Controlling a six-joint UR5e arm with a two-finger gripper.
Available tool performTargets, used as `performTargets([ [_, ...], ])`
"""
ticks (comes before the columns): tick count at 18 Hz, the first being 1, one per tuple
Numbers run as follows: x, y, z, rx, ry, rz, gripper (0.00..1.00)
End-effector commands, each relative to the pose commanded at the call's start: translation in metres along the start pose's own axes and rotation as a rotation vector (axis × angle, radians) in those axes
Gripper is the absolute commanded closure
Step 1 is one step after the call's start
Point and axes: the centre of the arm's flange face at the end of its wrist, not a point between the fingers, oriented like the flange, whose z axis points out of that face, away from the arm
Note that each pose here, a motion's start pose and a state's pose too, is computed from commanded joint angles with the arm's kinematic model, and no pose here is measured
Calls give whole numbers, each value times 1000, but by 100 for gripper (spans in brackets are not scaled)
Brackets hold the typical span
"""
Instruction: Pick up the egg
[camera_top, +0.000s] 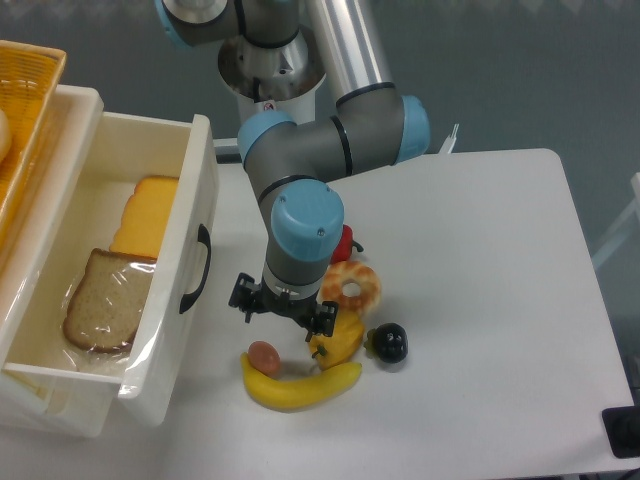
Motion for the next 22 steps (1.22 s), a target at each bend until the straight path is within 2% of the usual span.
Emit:
performTargets([
  [4,2,-2,9,-12,6,-80,0],
  [7,3,-6,35,-47,11,-126,0],
  [11,6,-5,63,-99,-10,-114,0],
  [16,8,-8,69,-105,-12,-122,0],
  [18,7,-8,68,-104,-19,-161,0],
  [22,3,-9,70,-105,-39,-309,0],
])
